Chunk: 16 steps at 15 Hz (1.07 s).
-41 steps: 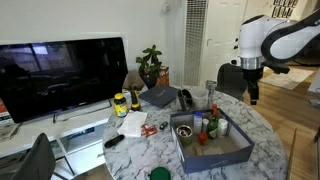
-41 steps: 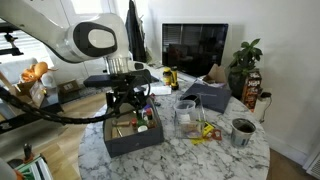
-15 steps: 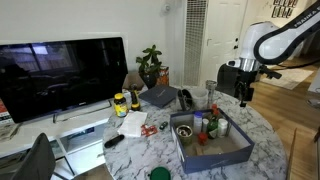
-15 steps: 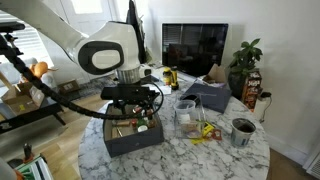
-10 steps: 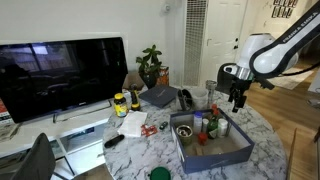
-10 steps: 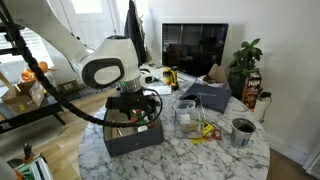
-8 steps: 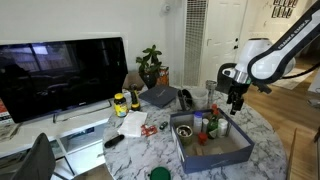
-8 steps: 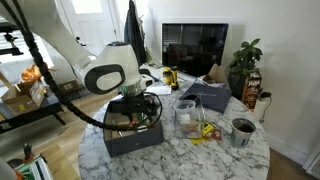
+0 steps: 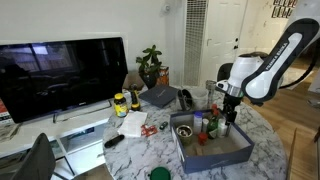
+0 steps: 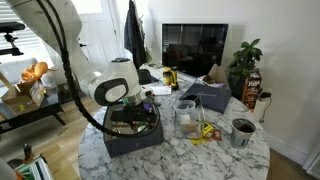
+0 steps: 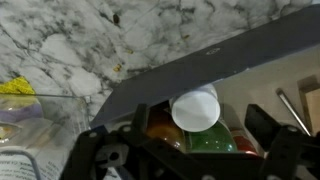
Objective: Move the white bottle from the box to the table
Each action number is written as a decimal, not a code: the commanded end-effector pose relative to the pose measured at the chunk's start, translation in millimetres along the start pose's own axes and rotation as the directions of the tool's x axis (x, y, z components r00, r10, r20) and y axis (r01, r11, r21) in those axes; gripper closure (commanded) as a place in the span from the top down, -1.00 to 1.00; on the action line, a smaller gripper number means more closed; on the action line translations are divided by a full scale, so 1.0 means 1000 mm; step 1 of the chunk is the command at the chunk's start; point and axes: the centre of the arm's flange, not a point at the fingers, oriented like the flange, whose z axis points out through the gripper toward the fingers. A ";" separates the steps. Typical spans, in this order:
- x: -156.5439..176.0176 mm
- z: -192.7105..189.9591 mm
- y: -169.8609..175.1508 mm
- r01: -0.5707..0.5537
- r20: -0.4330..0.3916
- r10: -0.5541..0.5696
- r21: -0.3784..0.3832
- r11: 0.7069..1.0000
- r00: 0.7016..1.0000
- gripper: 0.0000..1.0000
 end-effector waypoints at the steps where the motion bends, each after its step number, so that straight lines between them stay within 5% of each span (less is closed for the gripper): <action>1: 0.000 0.011 -0.010 0.033 0.021 -0.033 -0.013 0.999 0.999 1.00; 8: -0.001 -0.007 -0.023 0.116 0.032 -0.114 -0.092 0.989 0.993 1.00; 16: 0.013 0.012 -0.018 0.135 0.070 -0.129 -0.085 0.987 0.989 1.00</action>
